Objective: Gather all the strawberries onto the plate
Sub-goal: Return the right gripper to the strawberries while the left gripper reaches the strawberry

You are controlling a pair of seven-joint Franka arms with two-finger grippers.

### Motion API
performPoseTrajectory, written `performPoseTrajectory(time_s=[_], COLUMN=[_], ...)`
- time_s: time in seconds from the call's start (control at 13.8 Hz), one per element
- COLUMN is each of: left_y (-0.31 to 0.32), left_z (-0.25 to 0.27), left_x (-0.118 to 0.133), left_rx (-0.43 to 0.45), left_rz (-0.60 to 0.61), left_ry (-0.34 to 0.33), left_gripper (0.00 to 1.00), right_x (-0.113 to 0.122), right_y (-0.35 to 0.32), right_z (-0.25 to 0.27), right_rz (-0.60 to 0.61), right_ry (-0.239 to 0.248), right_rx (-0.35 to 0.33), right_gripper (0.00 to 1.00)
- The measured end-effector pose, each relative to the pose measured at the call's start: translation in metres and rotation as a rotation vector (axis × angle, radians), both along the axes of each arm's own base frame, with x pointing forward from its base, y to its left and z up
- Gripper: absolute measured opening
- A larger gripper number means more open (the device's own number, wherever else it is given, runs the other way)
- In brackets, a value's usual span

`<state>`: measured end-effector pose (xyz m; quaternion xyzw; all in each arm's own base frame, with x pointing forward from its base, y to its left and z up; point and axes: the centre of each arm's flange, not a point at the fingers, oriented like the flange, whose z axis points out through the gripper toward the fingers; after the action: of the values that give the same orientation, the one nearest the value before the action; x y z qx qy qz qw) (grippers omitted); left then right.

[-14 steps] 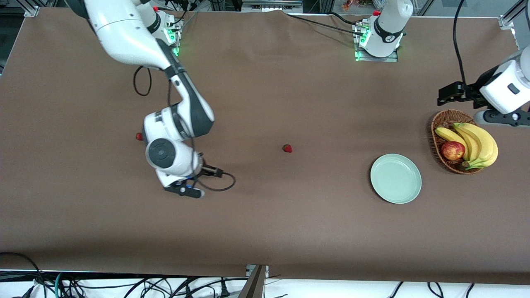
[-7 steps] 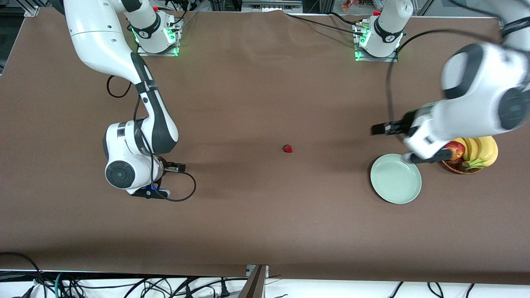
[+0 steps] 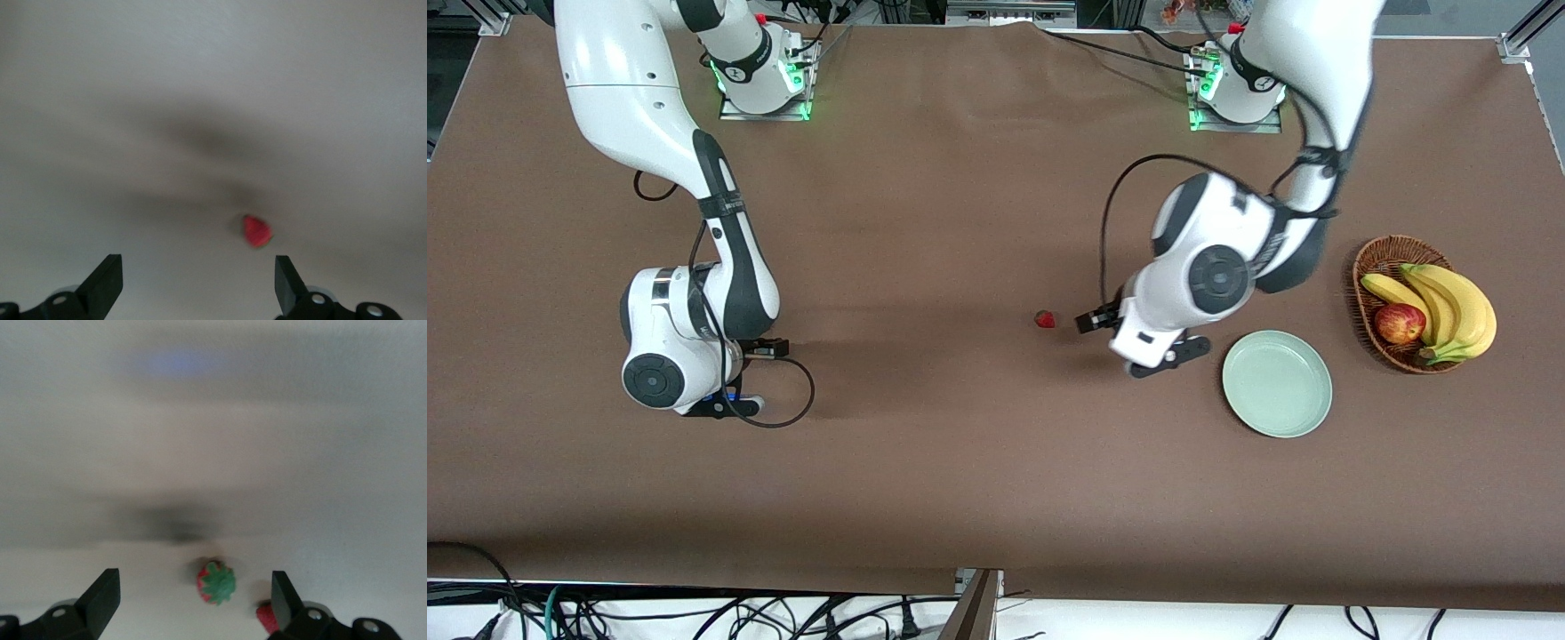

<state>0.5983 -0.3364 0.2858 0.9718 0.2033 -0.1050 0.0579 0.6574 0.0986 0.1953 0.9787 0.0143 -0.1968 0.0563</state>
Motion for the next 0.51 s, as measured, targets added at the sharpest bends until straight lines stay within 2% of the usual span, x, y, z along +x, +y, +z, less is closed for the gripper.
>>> performPoseTrajectory(time_s=[0.14, 0.22, 0.29, 0.51], left_y=[-0.030, -0.045, -0.061, -0.094], left_z=[-0.033, -0.045, -0.058, -0.092], left_x=[-0.018, -0.031, -0.048, -0.094], left_rx=[-0.017, -0.027, -0.034, -0.017], left_rz=[0.021, 0.045, 0.069, 0.065], left_ry=[-0.085, -0.126, -0.154, -0.146], left_gripper=[0.96, 0.89, 0.89, 0.82], right_x=[-0.010, -0.016, -0.021, -0.034], right_y=[-0.009, -0.013, -0.015, -0.017], right_z=[-0.016, -0.021, -0.024, -0.021], right_rz=[0.007, 0.006, 0.004, -0.001], right_ry=[-0.007, -0.008, -0.005, 0.010], right_rx=[0.002, 0.003, 0.003, 0.009], right_gripper=[1.00, 1.00, 1.00, 1.00])
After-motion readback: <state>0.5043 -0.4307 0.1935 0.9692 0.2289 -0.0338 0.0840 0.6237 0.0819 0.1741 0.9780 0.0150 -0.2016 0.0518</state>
